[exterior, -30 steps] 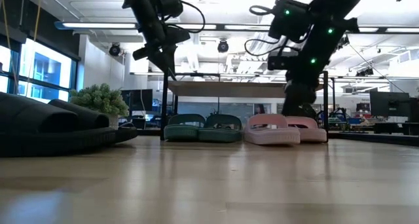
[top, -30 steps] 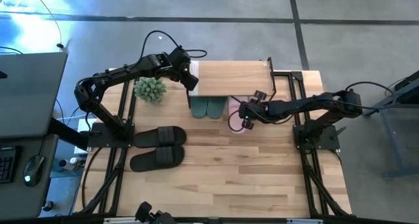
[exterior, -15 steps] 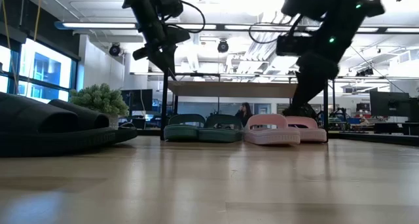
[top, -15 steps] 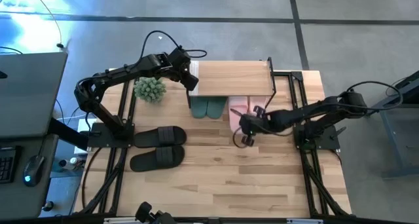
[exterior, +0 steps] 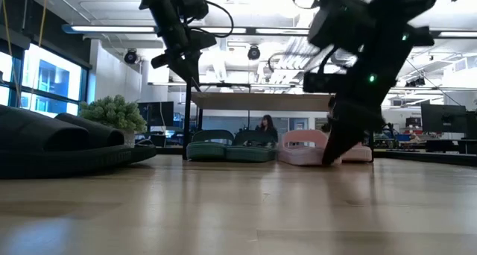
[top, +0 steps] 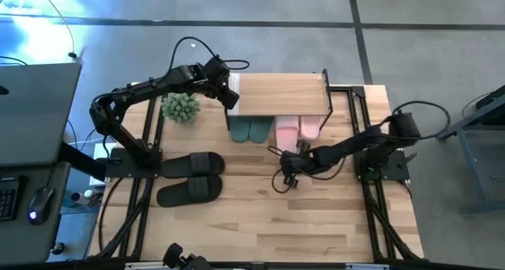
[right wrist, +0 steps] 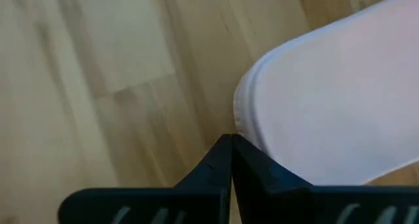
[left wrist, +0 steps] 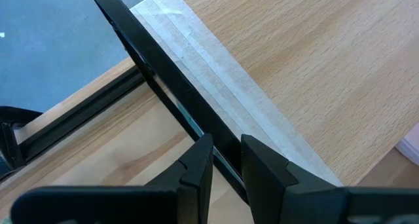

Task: Pick and place slides into the shelf
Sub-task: Put the pink slides under the shelf

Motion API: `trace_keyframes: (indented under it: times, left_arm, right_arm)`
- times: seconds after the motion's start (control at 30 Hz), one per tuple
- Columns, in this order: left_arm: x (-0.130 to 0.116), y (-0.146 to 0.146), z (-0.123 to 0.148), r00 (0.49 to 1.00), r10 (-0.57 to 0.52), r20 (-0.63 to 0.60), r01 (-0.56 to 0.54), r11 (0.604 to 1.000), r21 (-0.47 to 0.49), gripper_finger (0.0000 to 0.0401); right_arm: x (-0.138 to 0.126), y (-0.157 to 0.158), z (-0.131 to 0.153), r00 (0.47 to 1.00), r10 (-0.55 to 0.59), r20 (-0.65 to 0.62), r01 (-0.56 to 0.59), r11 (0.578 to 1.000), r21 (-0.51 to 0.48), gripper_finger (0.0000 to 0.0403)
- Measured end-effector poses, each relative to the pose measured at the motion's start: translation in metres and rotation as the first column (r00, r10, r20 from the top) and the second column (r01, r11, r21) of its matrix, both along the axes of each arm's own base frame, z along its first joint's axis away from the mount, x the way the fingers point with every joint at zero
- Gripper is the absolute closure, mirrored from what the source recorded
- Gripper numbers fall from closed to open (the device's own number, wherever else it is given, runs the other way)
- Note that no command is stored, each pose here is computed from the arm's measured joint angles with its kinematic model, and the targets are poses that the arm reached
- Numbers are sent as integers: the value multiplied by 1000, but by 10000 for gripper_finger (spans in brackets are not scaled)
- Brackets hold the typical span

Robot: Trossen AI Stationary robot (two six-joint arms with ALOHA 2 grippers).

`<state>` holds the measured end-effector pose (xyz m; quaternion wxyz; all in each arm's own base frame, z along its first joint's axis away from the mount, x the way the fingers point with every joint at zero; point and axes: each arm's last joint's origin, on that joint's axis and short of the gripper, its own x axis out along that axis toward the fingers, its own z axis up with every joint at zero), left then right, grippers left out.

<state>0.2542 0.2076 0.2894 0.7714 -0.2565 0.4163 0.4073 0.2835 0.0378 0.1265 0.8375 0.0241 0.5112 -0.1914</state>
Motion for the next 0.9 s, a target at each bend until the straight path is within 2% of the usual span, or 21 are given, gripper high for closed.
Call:
trace_keyframes:
  times: [0.6,0.9]
  left_arm:
    - [0,0,0,1000,0,0,0,1000,0,334]
    - [0,0,0,1000,0,1,0,1000,0,334]
  right_arm:
    - [7,-43,-6,996,-84,-12,83,995,-47,403]
    - [8,-59,-6,997,-79,-18,78,996,-50,403]
